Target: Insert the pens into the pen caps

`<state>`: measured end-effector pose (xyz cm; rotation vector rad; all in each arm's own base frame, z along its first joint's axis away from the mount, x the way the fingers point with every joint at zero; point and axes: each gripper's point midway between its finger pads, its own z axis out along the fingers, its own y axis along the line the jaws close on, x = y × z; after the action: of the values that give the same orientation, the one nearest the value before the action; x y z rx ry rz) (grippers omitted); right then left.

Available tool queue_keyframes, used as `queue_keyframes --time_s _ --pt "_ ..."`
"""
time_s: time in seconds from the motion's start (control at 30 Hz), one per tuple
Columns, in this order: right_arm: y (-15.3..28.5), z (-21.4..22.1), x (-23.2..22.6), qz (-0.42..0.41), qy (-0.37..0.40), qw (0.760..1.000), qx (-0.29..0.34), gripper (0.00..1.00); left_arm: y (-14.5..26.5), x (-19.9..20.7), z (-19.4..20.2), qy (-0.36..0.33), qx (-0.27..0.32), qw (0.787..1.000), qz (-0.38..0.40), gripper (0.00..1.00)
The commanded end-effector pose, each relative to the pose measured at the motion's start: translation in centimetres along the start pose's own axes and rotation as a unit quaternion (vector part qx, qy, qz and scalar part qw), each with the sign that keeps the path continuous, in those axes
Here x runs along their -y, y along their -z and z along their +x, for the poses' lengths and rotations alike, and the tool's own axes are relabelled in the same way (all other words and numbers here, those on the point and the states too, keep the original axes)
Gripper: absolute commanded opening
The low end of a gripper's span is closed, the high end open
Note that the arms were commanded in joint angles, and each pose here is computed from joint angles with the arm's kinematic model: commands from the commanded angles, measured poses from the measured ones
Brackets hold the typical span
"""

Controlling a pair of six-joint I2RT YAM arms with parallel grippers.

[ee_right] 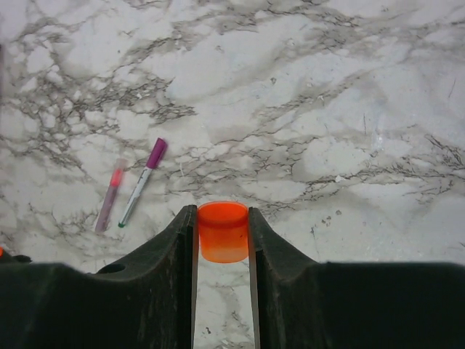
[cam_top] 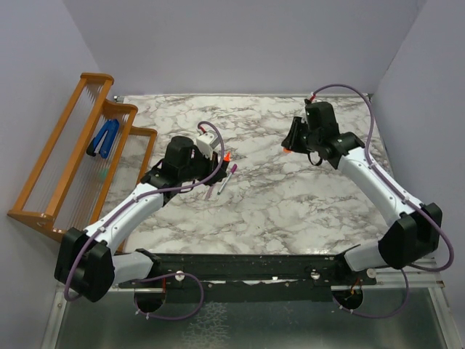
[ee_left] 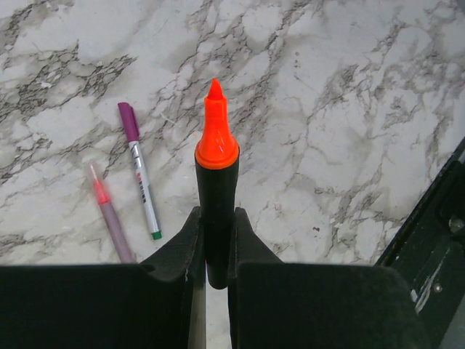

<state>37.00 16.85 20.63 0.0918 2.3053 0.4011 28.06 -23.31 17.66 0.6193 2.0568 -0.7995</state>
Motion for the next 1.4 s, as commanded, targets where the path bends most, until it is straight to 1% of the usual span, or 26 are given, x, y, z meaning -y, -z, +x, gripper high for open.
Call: queue_keyframes --time_s 0.0,0.1,0.17,0.27,0.37,0.53,0.63,0.87,1.07,1.17,1.37 --pt "2.8 -0.5 -3.4 -0.066 0.057 0.995 0.04 0.01 -0.2 2.6 -0.4 0.019 0.02 0.997 0.077 0.0" --pt "5.0 -0.7 -5.5 -0.1 0.069 0.99 0.066 0.0 -0.8 3.7 0.3 0.051 0.009 0.992 0.114 0.0" --pt "6.2 -0.8 -6.4 -0.116 0.073 0.988 0.077 0.0 -1.1 4.2 0.2 0.063 0.014 0.99 0.128 0.0" --pt "7.3 -1.0 -7.1 -0.127 0.077 0.985 0.085 0.01 -1.2 5.1 -0.6 0.062 0.023 0.988 0.136 0.0" --pt "7.9 -0.7 -8.2 -0.148 0.085 0.982 0.081 0.01 -1.7 5.8 -1.0 0.054 0.019 0.989 0.136 0.0" --pt "8.2 -1.1 -9.4 -0.16 0.09 0.979 0.093 0.0 -2.9 7.3 -1.0 0.037 0.0 0.99 0.139 0.0" --pt "8.0 -1.0 -10.3 -0.167 0.093 0.978 0.089 0.01 -3.3 8.1 -1.1 0.03 -0.002 0.989 0.142 0.0" --pt "7.8 0.0 -12.3 -0.171 0.098 0.976 0.089 0.01 -3.6 8.5 -1.9 0.026 0.006 0.99 0.139 0.0" --pt "7.3 1.1 -12.9 -0.17 0.099 0.977 0.086 0.0 -3.8 8.8 -2.5 0.027 0.013 0.989 0.146 0.0" --pt "7.0 1.0 -12.9 -0.164 0.095 0.977 0.096 0.0 -3.8 9.1 -2.9 0.029 0.017 0.988 0.153 0.0" --pt "6.9 -0.6 -12.6 -0.143 0.079 0.978 0.133 0.0 -3.6 9.5 -3.1 0.032 0.02 0.986 0.162 0.0"
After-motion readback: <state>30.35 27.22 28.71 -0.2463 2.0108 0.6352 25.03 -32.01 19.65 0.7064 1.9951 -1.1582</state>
